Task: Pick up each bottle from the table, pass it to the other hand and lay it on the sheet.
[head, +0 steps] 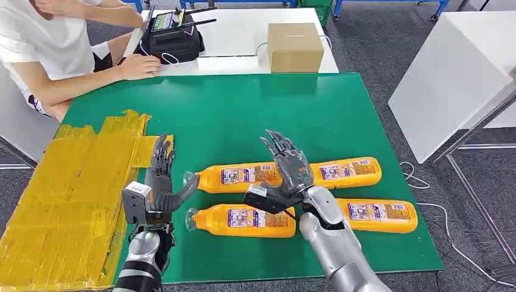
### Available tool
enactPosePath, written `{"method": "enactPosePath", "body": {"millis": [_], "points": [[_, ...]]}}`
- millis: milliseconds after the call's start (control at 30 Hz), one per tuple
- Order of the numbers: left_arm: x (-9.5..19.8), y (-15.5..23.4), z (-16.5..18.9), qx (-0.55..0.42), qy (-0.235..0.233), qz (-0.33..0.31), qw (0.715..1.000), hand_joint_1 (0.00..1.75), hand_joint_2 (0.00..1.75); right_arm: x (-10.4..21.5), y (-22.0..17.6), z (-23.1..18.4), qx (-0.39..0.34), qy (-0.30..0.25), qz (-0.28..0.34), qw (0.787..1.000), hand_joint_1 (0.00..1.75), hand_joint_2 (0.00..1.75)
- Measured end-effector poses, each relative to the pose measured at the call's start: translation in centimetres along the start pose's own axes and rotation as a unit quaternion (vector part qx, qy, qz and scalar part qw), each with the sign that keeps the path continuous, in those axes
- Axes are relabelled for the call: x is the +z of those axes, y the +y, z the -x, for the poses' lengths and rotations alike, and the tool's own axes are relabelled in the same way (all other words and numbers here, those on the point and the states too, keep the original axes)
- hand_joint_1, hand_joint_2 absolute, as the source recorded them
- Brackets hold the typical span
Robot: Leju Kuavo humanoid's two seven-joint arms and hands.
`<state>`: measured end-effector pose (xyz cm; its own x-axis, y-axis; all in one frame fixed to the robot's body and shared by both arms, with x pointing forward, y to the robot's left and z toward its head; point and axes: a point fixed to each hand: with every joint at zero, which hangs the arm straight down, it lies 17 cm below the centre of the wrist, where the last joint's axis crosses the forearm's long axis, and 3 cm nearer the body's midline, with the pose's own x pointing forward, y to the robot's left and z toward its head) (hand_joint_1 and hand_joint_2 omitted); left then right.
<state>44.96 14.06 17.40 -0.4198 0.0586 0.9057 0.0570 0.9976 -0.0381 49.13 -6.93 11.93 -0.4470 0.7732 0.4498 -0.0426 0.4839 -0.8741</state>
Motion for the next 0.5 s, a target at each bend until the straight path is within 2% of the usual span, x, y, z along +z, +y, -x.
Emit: {"method": "enactPosePath", "body": {"millis": [367, 500], "points": [[-0.4, -0.5, 0.4, 0.005, 0.004, 0.005, 1.000, 0.00, 1.75, -1.0, 1.0, -1.5, 0.031, -0.018, -0.024, 0.999, 0.00, 1.75], [-0.4, -0.8, 0.5, 0.008, 0.007, 0.009, 1.000, 0.00, 1.75, -1.7, 2.2, -0.4, 0.029, 0.016, -0.059, 0.998, 0.00, 1.75]]}}
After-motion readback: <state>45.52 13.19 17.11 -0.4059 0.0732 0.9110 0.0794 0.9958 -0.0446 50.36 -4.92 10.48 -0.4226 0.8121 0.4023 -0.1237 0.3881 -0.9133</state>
